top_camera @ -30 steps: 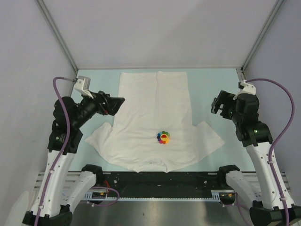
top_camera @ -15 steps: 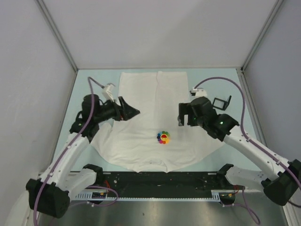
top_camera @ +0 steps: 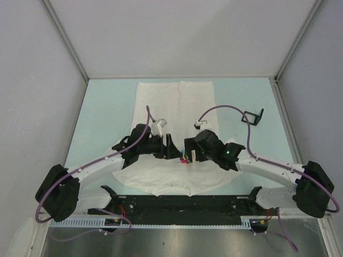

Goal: Remove the brooch from the garment

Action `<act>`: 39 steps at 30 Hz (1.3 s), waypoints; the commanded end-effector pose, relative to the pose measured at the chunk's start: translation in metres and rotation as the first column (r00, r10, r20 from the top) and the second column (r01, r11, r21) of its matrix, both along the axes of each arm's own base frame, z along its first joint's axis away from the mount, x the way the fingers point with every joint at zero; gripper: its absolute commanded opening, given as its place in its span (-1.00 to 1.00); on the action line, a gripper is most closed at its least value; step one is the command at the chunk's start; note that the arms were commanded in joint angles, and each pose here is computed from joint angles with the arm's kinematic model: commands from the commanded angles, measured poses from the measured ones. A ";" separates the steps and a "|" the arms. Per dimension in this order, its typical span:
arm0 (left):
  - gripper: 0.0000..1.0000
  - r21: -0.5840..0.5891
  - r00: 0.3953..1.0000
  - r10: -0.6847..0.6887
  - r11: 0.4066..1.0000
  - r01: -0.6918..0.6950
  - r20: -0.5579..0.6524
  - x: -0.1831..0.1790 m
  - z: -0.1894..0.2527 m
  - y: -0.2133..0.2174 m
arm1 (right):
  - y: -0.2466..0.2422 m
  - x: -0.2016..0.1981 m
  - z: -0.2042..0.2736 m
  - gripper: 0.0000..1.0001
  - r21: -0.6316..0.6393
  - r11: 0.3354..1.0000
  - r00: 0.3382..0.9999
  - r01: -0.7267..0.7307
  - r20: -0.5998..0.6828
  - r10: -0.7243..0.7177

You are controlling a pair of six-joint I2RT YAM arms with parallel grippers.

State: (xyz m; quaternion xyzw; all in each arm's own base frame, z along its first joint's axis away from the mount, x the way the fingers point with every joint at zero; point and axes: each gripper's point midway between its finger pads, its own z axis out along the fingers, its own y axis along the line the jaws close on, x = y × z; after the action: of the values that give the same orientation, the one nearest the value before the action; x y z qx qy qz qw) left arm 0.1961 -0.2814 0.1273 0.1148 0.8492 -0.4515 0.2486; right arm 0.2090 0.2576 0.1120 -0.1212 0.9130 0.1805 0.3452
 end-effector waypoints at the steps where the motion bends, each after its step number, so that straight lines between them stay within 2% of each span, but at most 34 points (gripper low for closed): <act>1: 0.48 -0.022 0.999 0.014 1.000 -0.013 0.040 0.012 0.002 -0.015 | 0.012 0.007 0.021 0.93 0.132 0.990 0.998 0.038 0.041 -0.044; 9: 0.49 0.030 1.000 -0.006 1.000 0.006 -0.001 0.014 -0.025 -0.025 | 0.007 0.006 0.012 0.81 0.154 0.986 0.998 0.058 0.019 -0.062; 16: 0.48 0.059 1.000 -0.029 0.998 0.030 -0.011 0.016 -0.039 -0.034 | -0.001 0.007 -0.010 0.56 0.142 0.986 0.996 0.092 -0.022 -0.090; 23: 0.13 0.103 0.999 -0.024 0.994 0.026 -0.028 0.026 -0.058 -0.039 | -0.004 0.017 -0.024 0.21 0.205 0.972 0.991 0.113 -0.087 -0.097; 26: 0.06 0.119 0.999 -0.010 0.993 0.014 -0.032 0.030 -0.063 -0.040 | -0.002 0.020 -0.027 0.02 0.206 0.972 0.992 0.110 -0.089 -0.093; 28: 0.07 0.129 0.999 0.003 0.992 0.001 -0.033 0.032 -0.066 -0.038 | -0.001 0.022 -0.029 -0.06 0.203 0.973 0.992 0.110 -0.083 -0.095; 33: 0.26 0.133 0.999 0.023 0.991 -0.018 -0.038 0.030 -0.072 -0.033 | 0.010 0.023 -0.039 -0.30 0.209 0.974 0.993 0.086 -0.096 -0.068; 39: 0.29 0.103 0.998 0.006 0.995 0.000 -0.064 0.029 -0.080 -0.042 | 0.025 0.026 -0.051 -0.43 0.222 0.972 0.992 0.072 -0.113 -0.047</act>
State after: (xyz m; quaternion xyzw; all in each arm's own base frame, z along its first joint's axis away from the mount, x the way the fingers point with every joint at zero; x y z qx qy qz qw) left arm 0.2195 -0.3105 0.0439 0.1069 0.8926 -0.3869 0.2052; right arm 0.2265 0.2636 0.0558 -0.0409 0.9196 0.2511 0.2994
